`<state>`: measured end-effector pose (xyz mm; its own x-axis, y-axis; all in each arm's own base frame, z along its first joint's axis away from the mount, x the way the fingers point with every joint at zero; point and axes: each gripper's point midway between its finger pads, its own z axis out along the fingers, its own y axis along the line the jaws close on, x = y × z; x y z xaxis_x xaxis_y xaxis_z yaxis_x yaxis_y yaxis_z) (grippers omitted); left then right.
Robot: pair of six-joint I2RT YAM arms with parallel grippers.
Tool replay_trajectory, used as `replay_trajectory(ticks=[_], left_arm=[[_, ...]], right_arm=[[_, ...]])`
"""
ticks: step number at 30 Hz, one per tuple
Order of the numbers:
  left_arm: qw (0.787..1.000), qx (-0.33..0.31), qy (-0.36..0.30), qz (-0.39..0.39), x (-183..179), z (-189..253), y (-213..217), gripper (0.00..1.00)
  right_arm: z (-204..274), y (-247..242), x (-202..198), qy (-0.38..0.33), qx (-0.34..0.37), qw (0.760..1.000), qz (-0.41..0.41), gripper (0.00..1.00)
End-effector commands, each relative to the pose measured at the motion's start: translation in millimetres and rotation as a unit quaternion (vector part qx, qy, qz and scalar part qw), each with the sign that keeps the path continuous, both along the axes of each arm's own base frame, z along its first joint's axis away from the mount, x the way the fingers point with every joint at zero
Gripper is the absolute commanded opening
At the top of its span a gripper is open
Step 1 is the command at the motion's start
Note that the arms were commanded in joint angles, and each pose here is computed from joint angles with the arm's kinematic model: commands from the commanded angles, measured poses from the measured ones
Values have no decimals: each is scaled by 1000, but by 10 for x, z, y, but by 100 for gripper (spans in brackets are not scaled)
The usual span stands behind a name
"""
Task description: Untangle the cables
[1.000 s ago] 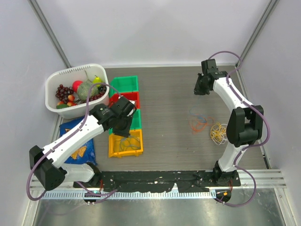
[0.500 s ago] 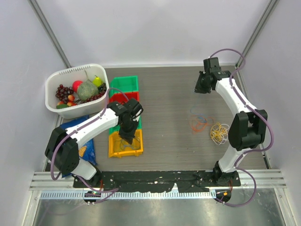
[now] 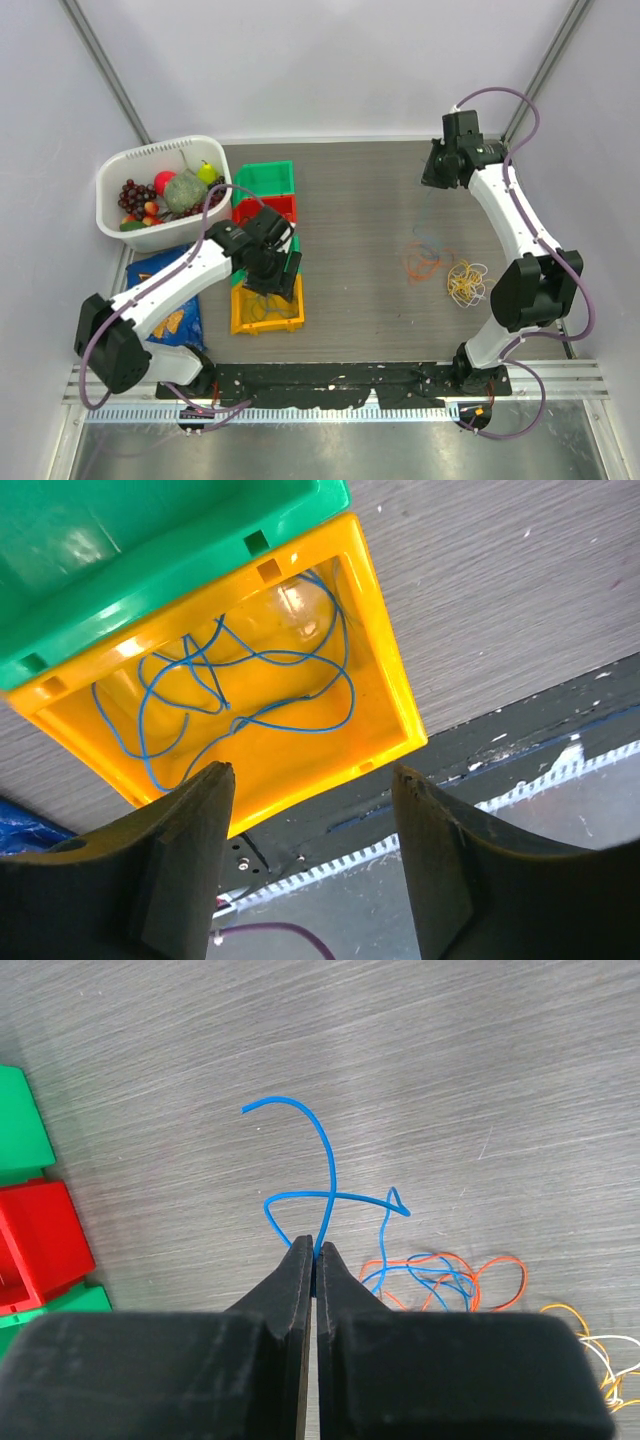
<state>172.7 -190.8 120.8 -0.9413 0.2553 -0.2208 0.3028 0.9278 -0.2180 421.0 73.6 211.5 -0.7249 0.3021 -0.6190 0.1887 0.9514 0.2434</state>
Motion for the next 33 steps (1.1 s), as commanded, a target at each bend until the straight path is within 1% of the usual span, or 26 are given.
replay_trajectory(ticks=[1,5,7,8,10,12,14,15,16,18,19,22,24,28,30,32,33], left_arm=[[995,-46,-84,21,182,307,-17,70],[980,-107,-159,61,355,649,-99,73],[967,-139,-202,76,476,840,-154,73],[959,-146,-229,84,568,943,-155,73],[944,-160,-277,79,710,1184,-182,73],[936,-157,-310,49,794,1347,-208,75],[930,-164,-328,32,845,1462,-255,78],[925,-176,-335,29,868,1525,-304,80],[920,-195,-339,29,895,1596,-374,81],[910,-230,-343,32,958,1711,-516,83],[906,-239,-348,35,1005,1754,-567,83],[895,-240,-374,24,1113,1884,-617,78],[887,-239,-394,16,1154,1980,-613,75],[875,-253,-413,15,1202,2144,-649,76],[874,-256,-414,13,1223,2188,-679,79],[874,-258,-413,6,1234,2228,-713,80],[872,-258,-415,6,1247,2267,-722,80]], right_arm=[[461,62,-24,-52,1,998,26,1],[586,221,2,-79,27,995,58,1],[648,304,-6,-92,45,992,71,1],[670,348,-25,-94,51,991,77,1],[747,467,-77,-102,75,988,92,1],[924,667,-173,-129,114,978,117,1],[1086,868,-220,-150,160,968,125,1],[1245,926,-218,-167,174,962,132,1],[1350,1011,-246,-164,200,956,138,1],[1706,1192,-328,-196,233,935,180,1],[1815,1286,-385,-207,239,928,200,1],[2095,1437,-546,-245,248,905,244,1],[2230,1473,-603,-270,255,893,255,1],[2578,1501,-662,-338,268,863,264,1],[2686,1506,-639,-357,271,853,265,1],[2768,1514,-603,-369,269,849,265,1],[2754,1528,-556,-366,270,851,264,1]])
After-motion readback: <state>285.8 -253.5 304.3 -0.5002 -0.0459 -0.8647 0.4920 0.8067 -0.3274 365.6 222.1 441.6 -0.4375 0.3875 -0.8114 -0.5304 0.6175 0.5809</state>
